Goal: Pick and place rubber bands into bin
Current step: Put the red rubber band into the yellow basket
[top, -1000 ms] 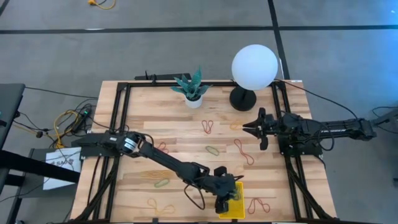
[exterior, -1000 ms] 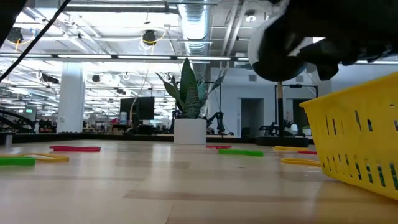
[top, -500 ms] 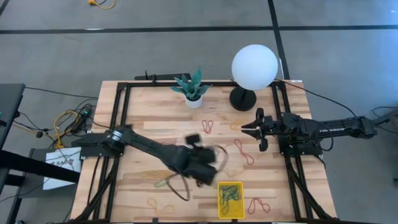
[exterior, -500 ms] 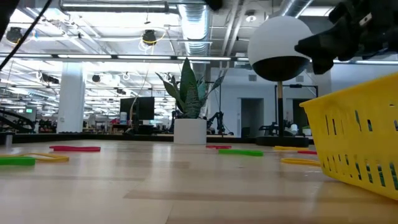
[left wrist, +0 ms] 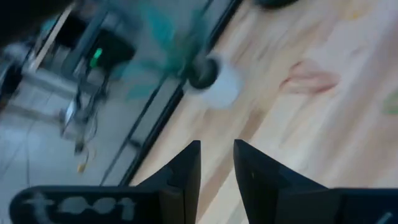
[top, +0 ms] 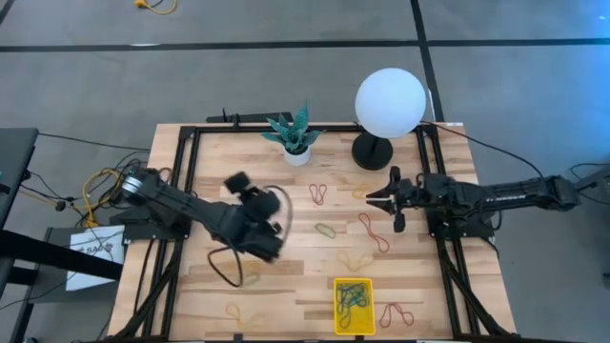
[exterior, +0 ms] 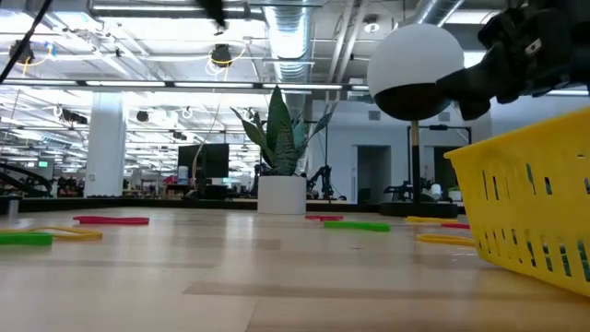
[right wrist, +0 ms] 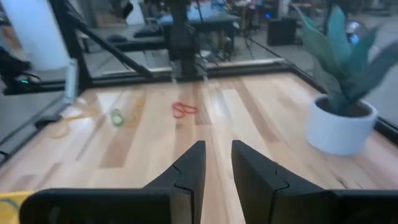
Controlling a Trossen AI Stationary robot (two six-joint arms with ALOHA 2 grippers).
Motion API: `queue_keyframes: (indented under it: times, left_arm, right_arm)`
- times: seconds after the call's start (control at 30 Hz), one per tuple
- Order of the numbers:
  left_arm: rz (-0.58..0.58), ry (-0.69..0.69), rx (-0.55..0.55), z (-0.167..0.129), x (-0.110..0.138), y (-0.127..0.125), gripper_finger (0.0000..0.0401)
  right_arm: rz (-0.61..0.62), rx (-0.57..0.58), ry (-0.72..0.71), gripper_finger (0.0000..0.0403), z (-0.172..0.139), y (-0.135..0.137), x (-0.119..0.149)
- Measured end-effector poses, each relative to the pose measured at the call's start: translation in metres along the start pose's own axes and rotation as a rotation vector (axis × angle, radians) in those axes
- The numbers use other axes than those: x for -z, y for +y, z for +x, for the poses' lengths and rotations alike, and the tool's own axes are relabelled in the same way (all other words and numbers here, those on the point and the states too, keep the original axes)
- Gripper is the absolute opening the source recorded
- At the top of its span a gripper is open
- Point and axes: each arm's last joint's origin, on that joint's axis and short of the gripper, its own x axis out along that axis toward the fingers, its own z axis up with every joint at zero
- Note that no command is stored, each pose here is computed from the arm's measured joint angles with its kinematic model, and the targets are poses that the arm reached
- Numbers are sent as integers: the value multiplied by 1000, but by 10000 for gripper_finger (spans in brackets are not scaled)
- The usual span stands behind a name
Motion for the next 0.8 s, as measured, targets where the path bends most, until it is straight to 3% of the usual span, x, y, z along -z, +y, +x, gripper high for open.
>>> queue_keyframes:
  times: [0.13,0.27,0.5,0.8]
  left_arm:
    - [-168,30,-5,28,53,6,87]
    - [-301,31,168,53,94,-3,87]
    - [-351,-32,508,74,137,-8,87]
    - [-542,54,624,99,184,-13,87]
  right_arm:
    - [-1,52,53,72,5,-2,6]
    - [-79,88,94,72,9,-4,10]
    - [-71,104,91,72,14,-5,11]
    - [-72,103,163,72,20,-5,20]
